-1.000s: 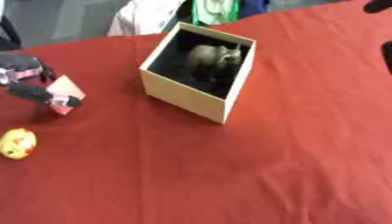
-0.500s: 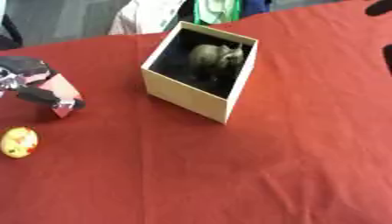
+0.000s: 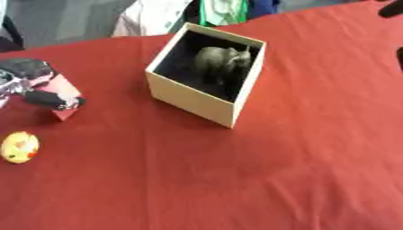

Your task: Pick up objects on the table and place them in the box.

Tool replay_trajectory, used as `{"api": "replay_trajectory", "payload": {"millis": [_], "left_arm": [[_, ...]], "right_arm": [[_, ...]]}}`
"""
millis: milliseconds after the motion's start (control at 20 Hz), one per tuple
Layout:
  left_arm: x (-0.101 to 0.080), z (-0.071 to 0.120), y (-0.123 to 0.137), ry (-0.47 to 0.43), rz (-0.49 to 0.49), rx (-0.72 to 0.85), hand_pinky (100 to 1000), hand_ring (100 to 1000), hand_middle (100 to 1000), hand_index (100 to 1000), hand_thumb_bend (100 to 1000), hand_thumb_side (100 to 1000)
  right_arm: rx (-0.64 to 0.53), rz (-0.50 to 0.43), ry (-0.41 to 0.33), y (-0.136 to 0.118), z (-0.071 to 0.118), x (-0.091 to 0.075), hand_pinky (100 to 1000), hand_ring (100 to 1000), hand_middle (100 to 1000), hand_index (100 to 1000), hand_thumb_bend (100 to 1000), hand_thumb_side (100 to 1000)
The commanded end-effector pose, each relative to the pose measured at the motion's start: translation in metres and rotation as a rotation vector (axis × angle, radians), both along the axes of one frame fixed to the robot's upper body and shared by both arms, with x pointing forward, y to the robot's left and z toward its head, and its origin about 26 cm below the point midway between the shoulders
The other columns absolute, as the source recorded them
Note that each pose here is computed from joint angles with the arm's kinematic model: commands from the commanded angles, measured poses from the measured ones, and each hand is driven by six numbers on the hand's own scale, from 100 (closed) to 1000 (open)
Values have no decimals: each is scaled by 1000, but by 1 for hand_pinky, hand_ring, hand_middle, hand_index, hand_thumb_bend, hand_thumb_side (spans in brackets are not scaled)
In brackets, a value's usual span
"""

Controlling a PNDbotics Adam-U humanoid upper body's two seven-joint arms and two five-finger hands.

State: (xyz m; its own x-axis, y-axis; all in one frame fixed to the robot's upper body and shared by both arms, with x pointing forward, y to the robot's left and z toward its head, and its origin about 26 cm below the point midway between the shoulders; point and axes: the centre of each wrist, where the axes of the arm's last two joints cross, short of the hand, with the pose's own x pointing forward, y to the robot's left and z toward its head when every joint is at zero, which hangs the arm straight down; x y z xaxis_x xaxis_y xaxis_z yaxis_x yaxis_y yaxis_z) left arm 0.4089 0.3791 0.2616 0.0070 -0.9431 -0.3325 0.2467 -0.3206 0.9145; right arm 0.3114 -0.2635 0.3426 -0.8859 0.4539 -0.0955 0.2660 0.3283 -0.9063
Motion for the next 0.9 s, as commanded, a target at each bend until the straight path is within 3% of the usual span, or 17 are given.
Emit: {"api": "replay_trajectory", "payload": {"millis": [50, 450, 550, 650, 900], "left_arm": [[-4, 19, 1, -33, -7, -5, 662, 719, 557, 748, 217, 247], [-9, 29, -6, -28, -64, -46, 600, 707, 535, 710, 236, 194], [-12, 34, -9, -39, -81, -57, 590, 702, 526, 705, 160, 220], [-16, 42, -13, -61, -105, -80, 581, 693, 515, 702, 124, 179], [-27, 66, -32, -127, -197, -160, 564, 674, 493, 697, 100, 180]], "right_arm": [[-1, -1, -26, -2, 8, -6, 886, 903, 793, 795, 100, 519], [5, -2, -16, -3, 7, -6, 886, 902, 791, 794, 100, 521], [5, -2, -14, -3, 6, -6, 886, 902, 791, 794, 100, 522], [7, -1, -13, -2, 6, -6, 886, 902, 791, 793, 100, 522], [12, 3, -5, -1, 6, -6, 886, 901, 790, 793, 100, 524]]}}
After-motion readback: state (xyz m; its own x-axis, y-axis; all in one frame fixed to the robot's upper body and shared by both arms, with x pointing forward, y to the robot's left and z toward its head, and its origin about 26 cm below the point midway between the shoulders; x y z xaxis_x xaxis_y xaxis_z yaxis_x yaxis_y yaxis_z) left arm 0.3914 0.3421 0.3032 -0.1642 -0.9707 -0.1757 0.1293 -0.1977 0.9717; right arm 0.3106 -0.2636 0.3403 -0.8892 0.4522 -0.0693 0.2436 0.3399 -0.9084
